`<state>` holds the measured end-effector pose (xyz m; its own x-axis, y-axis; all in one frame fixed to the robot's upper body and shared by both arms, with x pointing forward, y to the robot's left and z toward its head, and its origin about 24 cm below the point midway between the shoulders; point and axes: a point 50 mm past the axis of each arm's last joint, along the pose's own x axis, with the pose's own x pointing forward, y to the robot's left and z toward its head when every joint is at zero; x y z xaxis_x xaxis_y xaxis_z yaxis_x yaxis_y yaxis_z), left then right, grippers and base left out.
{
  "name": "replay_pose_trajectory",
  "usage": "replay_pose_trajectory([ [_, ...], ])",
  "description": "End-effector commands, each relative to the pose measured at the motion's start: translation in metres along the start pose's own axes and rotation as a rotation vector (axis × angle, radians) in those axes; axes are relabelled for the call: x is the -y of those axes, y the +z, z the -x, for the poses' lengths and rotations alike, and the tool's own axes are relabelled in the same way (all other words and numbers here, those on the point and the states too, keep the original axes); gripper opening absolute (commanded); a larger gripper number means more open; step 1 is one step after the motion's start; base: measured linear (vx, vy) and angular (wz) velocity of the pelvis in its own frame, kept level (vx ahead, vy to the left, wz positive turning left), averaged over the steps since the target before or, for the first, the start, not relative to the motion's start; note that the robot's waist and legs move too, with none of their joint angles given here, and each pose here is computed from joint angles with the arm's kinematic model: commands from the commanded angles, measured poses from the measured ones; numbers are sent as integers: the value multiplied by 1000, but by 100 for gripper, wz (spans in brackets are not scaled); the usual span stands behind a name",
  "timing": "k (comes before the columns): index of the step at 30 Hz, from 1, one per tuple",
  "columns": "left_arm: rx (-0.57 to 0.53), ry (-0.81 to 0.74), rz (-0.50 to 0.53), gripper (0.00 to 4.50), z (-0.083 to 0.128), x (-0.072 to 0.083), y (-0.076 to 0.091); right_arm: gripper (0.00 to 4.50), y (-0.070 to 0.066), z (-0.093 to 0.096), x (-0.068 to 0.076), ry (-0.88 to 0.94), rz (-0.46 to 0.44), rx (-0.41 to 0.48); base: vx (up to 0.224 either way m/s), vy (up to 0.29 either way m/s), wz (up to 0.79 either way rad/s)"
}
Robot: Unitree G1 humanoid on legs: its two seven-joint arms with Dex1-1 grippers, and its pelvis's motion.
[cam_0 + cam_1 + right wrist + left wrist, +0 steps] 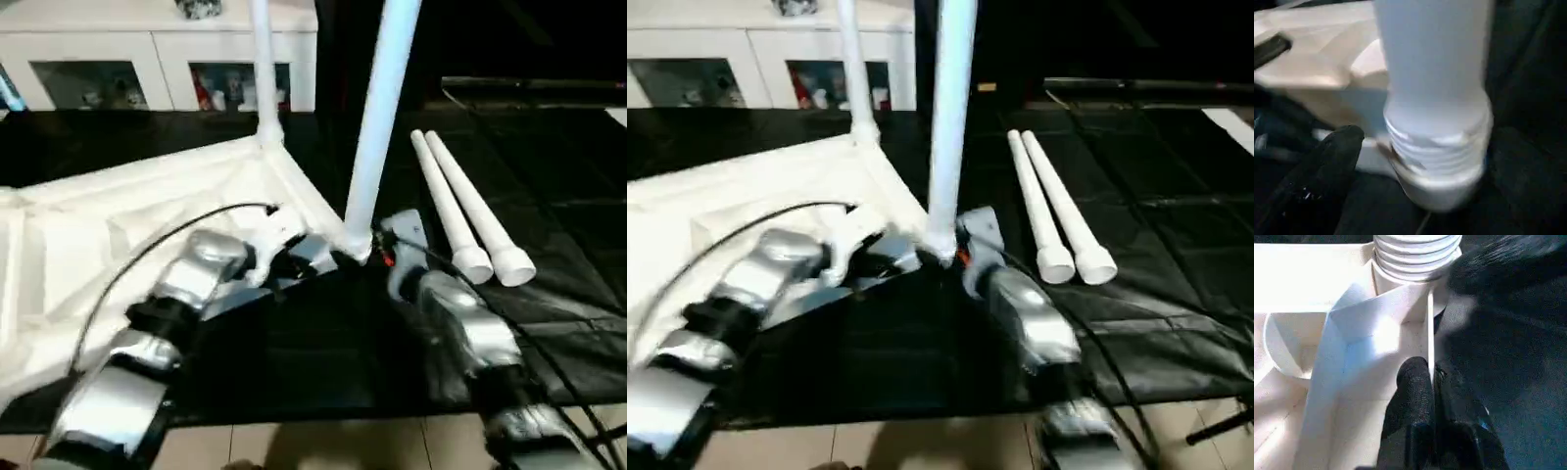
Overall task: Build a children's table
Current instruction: Rotate leg to tighten
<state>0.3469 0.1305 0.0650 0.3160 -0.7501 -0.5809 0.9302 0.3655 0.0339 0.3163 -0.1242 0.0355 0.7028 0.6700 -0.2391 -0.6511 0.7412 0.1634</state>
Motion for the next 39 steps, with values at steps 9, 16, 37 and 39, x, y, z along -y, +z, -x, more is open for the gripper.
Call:
replay_pose_trajectory([
  [9, -43, -317, -197, 0, 17, 13, -4, 443, 12, 39, 8, 362, 171, -100, 0, 0, 0],
  [16, -78, -456, -259, 0, 17, 23, -4, 443, 15, 36, 6, 490, 239, -149, 0, 0, 0],
  [37, -107, -526, -313, 0, 13, 30, -6, 286, 13, 25, -6, 667, 213, -182, 0, 0, 0],
  [39, -106, -522, -310, 0, 13, 30, -6, 283, 12, 25, -6, 670, 211, -181, 0, 0, 0],
])
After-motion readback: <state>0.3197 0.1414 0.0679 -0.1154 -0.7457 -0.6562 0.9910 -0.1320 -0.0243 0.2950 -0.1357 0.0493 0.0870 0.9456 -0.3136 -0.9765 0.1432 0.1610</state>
